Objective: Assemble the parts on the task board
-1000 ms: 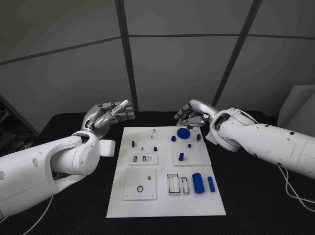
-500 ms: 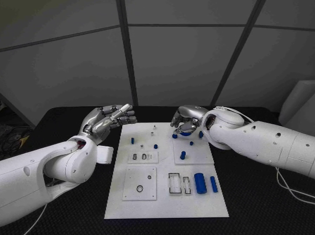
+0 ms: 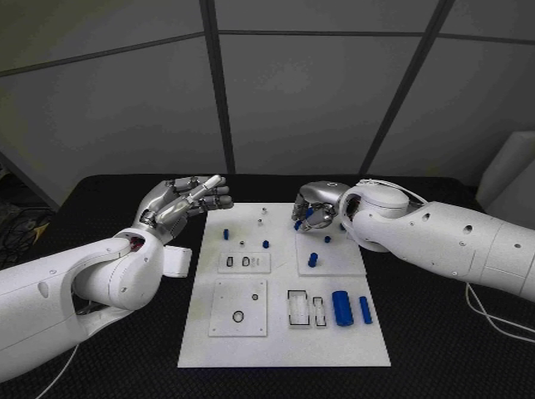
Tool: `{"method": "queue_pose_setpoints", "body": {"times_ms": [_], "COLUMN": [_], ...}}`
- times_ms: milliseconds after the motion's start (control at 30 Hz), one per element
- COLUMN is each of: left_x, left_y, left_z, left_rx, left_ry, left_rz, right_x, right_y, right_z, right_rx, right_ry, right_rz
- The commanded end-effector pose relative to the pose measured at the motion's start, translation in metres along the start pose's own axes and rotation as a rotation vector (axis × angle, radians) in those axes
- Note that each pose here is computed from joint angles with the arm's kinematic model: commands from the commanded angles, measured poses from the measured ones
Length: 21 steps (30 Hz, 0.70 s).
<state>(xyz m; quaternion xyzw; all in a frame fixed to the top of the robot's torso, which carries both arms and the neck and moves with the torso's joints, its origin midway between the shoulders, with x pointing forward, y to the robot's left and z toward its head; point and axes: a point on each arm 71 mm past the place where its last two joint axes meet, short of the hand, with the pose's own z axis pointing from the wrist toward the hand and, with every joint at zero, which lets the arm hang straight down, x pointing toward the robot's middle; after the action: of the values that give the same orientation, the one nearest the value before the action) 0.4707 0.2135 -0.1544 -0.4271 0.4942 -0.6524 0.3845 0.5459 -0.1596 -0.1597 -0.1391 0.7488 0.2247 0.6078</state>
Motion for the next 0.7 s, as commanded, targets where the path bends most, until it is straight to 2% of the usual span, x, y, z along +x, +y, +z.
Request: {"method": "queue_pose_setpoints", "body": {"times_ms": [33,700], "left_x": [0.0013,-0.0013], "left_y": [-0.0013,-0.0017], "left_z": [0.0003,-0.0004], "left_rx": [0.006,0.002], "left_ry": [0.021,0.017], "left_rz": [0.000,0.002], "right_x": [0.0004,0.0001], "right_y": [-0.0004,0.0003], "right_z": [0.0009,0.0040], "right_rx": [0.007,0.008], "right_ry": [0.027,0.017], "right_rz": [-0.027,-0.027]}}
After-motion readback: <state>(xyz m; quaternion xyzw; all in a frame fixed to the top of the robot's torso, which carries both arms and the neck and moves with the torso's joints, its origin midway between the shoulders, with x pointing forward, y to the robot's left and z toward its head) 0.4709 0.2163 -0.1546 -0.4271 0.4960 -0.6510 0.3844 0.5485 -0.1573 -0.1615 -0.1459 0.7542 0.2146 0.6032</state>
